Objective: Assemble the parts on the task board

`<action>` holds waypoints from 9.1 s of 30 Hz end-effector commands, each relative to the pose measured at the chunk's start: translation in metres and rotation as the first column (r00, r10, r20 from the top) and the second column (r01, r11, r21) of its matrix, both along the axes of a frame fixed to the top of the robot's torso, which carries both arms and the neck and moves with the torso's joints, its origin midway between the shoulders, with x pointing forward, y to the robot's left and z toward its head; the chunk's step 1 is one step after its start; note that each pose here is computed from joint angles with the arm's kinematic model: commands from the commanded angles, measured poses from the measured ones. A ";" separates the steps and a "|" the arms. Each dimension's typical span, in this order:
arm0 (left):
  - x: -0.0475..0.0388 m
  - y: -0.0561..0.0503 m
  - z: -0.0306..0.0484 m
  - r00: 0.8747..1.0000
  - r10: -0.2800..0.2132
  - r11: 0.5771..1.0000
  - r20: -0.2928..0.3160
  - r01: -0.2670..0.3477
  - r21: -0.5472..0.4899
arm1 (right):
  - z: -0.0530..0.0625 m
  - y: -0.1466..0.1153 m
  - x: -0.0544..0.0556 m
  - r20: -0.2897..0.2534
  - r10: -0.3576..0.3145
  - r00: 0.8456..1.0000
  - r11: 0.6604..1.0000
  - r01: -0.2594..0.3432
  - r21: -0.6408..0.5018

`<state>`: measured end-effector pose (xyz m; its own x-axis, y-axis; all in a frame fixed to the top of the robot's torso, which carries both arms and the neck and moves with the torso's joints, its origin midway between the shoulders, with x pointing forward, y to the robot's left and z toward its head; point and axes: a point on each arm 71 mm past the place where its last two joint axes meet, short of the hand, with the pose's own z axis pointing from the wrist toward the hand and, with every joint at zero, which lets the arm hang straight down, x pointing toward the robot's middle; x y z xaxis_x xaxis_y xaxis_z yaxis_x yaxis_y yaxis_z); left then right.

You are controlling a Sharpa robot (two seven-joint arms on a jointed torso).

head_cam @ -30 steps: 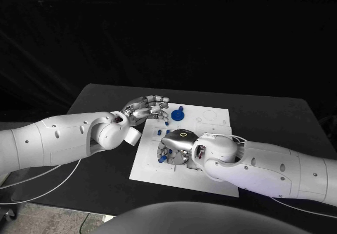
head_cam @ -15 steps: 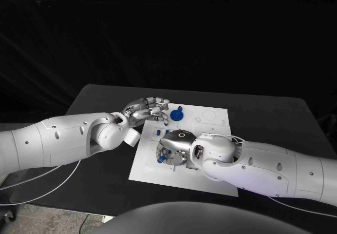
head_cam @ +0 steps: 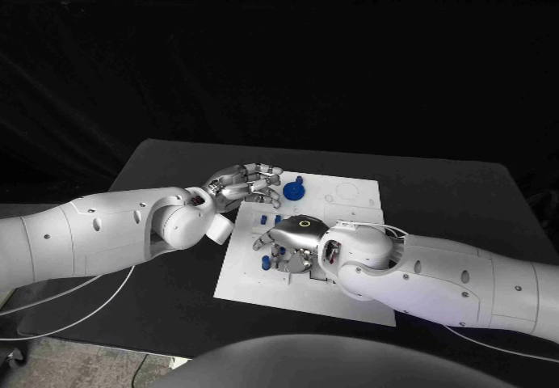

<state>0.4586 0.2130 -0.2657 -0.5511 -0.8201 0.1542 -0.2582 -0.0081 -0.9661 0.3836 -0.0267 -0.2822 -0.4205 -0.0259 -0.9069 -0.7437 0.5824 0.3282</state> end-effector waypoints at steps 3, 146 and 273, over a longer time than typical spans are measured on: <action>-0.0011 -0.003 -0.0001 1.000 -0.026 1.000 -0.005 0.026 -0.011 | 0.006 -0.006 0.000 -0.001 -0.025 1.000 0.996 0.025 0.089; -0.0118 -0.013 0.0010 0.973 -0.174 0.976 0.152 0.150 0.159 | 0.023 -0.174 0.015 -0.226 -0.579 0.783 0.763 0.424 -0.487; -0.0146 -0.015 -0.0060 0.972 -0.229 0.959 0.058 0.215 0.182 | 0.006 -0.153 0.019 -0.284 -0.605 0.744 0.737 0.389 -0.553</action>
